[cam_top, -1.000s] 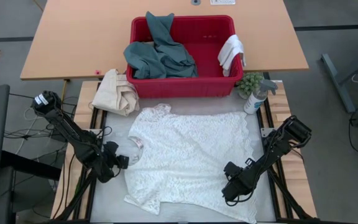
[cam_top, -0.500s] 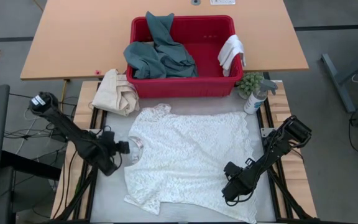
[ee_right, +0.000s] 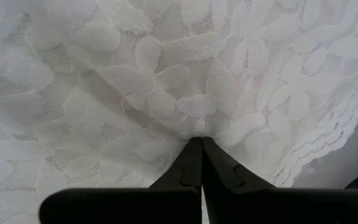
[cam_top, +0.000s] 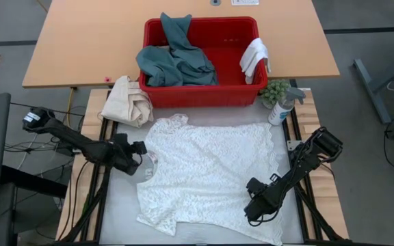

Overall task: Fold Laundry from Bin
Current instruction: Fold the white shirt

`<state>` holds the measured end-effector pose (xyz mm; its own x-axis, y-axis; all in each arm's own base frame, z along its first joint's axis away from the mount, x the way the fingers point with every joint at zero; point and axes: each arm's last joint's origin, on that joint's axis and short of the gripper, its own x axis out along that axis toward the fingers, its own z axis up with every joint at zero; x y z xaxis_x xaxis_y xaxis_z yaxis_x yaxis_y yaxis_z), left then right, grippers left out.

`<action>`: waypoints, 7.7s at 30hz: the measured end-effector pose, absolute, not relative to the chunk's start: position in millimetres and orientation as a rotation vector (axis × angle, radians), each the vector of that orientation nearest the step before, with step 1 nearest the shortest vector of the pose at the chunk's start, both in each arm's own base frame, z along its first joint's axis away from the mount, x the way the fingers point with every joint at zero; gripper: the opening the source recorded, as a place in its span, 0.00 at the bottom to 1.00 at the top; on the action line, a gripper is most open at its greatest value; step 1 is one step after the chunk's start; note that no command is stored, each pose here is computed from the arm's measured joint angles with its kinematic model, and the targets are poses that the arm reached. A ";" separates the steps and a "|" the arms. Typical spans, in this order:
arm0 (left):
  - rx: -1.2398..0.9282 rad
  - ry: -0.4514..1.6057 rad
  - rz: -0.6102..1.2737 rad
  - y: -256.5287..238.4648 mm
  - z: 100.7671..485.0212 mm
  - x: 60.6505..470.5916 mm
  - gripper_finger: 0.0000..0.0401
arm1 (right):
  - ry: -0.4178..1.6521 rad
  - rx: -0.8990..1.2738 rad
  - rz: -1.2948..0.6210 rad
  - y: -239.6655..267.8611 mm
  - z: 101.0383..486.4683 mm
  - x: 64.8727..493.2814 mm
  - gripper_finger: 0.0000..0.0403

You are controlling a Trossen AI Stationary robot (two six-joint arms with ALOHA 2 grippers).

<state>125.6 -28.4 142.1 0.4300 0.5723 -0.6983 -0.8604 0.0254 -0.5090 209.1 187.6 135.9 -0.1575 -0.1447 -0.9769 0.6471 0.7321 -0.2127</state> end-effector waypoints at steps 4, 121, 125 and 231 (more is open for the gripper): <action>-1.095 0.382 1.077 -24.0 133.7 131.8 0.48 | 1.588 0.417 -0.729 187.6 135.9 209.1 0.06; -1.121 1.162 0.650 -31.5 149.4 129.0 0.00 | 1.590 0.404 -0.722 180.4 136.0 215.0 0.06; -1.149 1.141 0.658 -30.7 152.5 126.3 0.00 | 1.590 0.404 -0.722 180.4 136.0 215.0 0.06; -1.206 0.420 0.766 -64.5 206.3 131.9 0.00 | 1.334 0.372 -1.005 -70.4 174.0 293.6 0.23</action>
<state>131.9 -64.5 206.3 0.6841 0.3028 -0.6635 -0.7223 0.1550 -0.6740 293.6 -70.4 174.0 -0.0860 -0.3882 -0.9176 0.7747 0.5531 -0.3066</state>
